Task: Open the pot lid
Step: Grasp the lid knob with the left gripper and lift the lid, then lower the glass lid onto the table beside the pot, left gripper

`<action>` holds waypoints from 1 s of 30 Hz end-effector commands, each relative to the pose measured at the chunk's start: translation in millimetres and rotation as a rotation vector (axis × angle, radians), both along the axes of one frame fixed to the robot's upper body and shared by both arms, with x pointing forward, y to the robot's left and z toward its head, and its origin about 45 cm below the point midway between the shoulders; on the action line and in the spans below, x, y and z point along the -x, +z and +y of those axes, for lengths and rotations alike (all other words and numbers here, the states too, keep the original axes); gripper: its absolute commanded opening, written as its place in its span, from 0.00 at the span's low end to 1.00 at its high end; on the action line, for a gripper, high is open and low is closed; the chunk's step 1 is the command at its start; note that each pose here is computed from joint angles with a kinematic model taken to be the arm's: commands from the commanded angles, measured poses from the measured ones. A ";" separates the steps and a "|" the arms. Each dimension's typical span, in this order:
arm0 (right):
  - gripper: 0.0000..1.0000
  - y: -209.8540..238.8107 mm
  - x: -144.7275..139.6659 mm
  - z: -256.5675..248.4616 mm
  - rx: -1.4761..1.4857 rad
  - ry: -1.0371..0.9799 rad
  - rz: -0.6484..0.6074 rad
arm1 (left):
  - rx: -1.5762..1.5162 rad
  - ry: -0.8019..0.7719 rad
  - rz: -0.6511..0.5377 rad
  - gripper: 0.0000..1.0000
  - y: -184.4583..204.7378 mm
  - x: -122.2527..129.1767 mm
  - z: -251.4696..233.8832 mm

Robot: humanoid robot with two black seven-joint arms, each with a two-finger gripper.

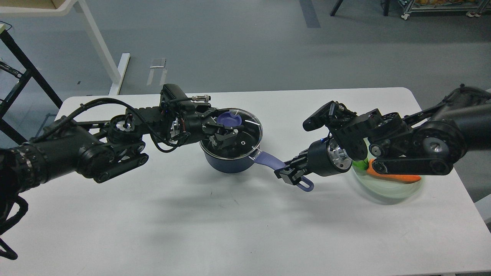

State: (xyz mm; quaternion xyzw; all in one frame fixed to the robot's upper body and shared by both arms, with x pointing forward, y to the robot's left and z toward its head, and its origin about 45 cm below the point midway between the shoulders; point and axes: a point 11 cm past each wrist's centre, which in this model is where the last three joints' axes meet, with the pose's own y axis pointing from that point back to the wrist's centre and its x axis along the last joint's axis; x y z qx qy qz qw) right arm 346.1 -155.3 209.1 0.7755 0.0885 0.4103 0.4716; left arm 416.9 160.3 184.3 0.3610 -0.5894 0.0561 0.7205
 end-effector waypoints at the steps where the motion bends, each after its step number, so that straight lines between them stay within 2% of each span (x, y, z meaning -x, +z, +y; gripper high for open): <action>1: 0.19 0.4 -0.4 -0.2 -0.001 -0.001 -0.001 | 0.006 0.006 -0.008 0.44 4.9 -2.5 4.9; 5: 0.19 0.6 -0.8 0.6 -0.002 0.000 -0.003 | 0.050 0.089 -0.005 0.44 18.4 -10.3 31.7; 9: 0.19 1.3 -1.3 0.2 -0.002 -0.002 -0.005 | 0.076 0.222 -0.028 0.44 46.3 -25.9 83.7; 14: 0.19 1.4 -1.0 -0.1 -0.003 -0.002 -0.004 | 0.006 0.326 -0.040 0.44 55.7 -16.8 171.4; 18: 0.19 1.5 -0.9 0.8 -0.004 -0.001 -0.004 | -0.095 0.416 0.046 0.44 12.4 19.2 236.3; 23: 0.19 0.9 -0.6 0.7 -0.004 -0.001 -0.002 | -0.160 0.486 0.038 0.45 -24.1 50.2 280.6; 27: 0.19 0.9 -0.2 0.2 -0.003 -0.002 0.000 | -0.232 0.549 0.006 0.45 -29.8 50.7 310.3; 30: 0.19 1.0 -0.4 -0.3 -0.003 -0.003 -0.001 | -0.248 0.541 0.008 0.45 -41.0 43.5 301.0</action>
